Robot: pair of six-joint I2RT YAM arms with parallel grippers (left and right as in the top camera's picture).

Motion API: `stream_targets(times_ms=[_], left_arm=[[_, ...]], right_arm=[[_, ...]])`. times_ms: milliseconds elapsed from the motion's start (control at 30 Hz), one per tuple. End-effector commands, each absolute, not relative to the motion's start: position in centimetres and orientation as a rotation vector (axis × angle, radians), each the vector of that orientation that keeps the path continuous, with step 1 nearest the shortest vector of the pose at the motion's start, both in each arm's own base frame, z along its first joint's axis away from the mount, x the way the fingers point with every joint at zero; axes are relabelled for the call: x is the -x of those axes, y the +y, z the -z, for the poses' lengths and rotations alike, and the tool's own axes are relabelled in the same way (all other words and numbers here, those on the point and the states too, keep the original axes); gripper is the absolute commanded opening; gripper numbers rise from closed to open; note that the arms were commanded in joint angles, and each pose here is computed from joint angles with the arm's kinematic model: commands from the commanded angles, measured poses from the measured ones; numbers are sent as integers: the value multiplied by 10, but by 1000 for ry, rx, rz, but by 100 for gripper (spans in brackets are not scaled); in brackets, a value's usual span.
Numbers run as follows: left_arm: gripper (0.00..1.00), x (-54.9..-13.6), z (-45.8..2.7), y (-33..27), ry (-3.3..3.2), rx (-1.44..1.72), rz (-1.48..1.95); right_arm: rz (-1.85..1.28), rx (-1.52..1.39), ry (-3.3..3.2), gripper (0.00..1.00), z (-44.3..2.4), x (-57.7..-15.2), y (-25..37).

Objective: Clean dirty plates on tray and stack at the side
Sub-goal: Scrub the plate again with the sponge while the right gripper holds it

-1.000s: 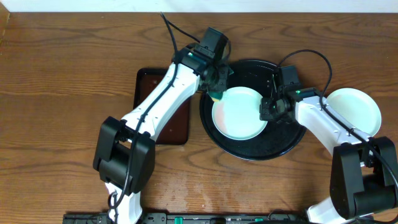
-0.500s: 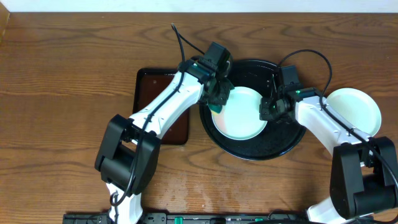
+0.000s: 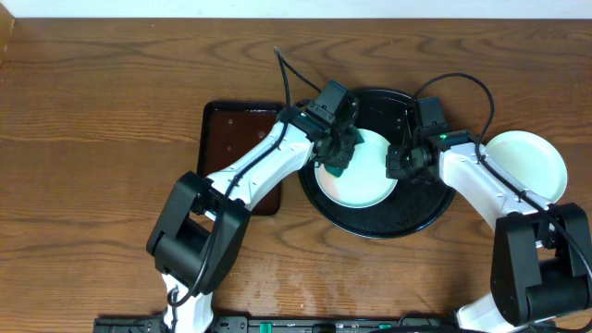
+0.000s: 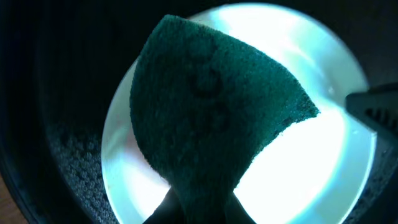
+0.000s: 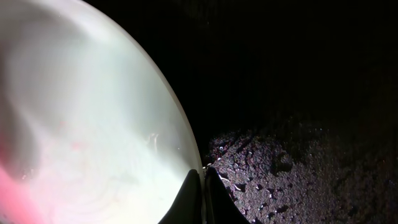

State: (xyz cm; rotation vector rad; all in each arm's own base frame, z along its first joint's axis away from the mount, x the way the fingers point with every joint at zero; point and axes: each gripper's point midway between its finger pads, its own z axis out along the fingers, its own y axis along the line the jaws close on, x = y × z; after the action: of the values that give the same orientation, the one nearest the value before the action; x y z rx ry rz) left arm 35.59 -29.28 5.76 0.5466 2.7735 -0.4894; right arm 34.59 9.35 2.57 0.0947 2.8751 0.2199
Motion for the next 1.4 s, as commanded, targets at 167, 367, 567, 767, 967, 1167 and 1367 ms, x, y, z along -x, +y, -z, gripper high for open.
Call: stream_targets(times_ms=[167,367,567,767,967,1167,1367], left_arm=[[7,-351,-42,-282,2790,-566,422],[7,-359,-30,-284,2740,-555,417],[7,-359,-19,-284,2751,-556,410],[7,-360,-10,-284,2756,-557,408],[8,-375,-18,-293,2677,-543,428],[7,-392,-19,-292,2616,-514,377],[8,-401,-11,-299,2584,-510,392]], right_arm=[[-232,-102,2889,1,-21,-343,94],[-231,-101,2890,1,-21,-343,94],[-229,-79,2889,1,-21,-343,94],[-229,-79,2889,1,-21,-343,94],[-229,-79,2891,1,-21,-342,94],[-227,-79,2896,1,-21,-341,94],[-227,-80,2898,1,-20,-341,93]])
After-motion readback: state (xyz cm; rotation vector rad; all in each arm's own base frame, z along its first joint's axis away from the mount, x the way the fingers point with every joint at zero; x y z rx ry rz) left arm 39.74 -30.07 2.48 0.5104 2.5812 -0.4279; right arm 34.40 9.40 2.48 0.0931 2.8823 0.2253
